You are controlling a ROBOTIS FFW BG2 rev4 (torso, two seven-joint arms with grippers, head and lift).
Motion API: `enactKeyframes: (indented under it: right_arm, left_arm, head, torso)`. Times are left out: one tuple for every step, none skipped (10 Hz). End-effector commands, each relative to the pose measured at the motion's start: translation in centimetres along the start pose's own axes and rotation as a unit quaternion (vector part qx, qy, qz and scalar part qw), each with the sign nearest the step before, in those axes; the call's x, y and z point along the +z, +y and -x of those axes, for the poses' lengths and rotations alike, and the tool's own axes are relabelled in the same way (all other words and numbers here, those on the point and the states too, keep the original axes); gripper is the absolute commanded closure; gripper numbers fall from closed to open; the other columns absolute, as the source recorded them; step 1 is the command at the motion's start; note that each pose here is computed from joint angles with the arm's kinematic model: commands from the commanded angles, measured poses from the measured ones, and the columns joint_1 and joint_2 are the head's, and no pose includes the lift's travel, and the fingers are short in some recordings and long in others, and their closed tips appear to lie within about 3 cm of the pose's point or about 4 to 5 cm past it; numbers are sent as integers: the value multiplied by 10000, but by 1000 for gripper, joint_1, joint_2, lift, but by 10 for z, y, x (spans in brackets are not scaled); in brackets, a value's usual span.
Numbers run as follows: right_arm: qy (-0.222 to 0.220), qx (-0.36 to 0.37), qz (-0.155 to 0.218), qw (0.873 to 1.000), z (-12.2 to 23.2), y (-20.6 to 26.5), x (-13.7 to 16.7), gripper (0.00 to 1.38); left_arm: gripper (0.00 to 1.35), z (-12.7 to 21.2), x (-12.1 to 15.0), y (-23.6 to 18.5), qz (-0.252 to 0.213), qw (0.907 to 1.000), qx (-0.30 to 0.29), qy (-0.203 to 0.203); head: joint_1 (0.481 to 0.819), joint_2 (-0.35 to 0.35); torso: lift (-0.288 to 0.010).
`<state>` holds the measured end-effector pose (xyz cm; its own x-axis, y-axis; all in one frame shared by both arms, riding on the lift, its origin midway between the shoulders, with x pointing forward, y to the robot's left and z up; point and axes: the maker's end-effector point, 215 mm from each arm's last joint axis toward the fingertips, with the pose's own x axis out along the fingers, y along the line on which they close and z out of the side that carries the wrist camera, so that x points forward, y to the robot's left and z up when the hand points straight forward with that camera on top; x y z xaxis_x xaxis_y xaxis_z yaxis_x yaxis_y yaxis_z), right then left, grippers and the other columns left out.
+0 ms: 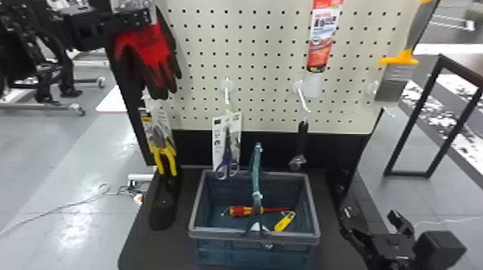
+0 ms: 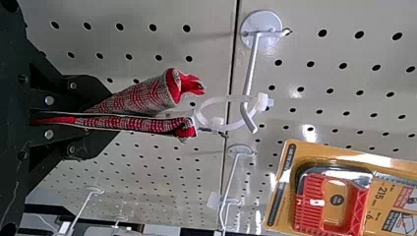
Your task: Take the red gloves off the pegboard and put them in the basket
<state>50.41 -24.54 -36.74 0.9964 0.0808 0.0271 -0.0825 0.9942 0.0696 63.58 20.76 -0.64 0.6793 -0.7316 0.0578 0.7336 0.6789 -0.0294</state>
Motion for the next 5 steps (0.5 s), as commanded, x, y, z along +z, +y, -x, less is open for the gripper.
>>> enactKeyframes:
  right_arm:
    - [-1, 2, 7, 10000, 0, 0, 0, 137]
    - [-1, 4, 15, 10000, 0, 0, 0, 137]
    - [-1, 4, 15, 10000, 0, 0, 0, 136]
    - [-1, 2, 7, 10000, 0, 0, 0, 137]
    - [6, 0, -1, 10000, 0, 0, 0, 136]
  left_arm:
    - [1220, -1, 0, -1, 16, 10000, -20, -13]
    - [1220, -1, 2, -2, 9, 10000, -36, -35]
    - [1220, -1, 2, -3, 20, 10000, -53, -46]
    - [1220, -2, 3, -4, -8, 10000, -50, -67]
    - [1220, -2, 3, -4, -5, 10000, -56, -71]
  head:
    - [549, 0]
    - [549, 0]
    - [549, 0]
    - [549, 0]
    - [549, 0]
  torso:
    - [-100]
    - [-100]
    - [-100]
    - [-100]
    - [-100]
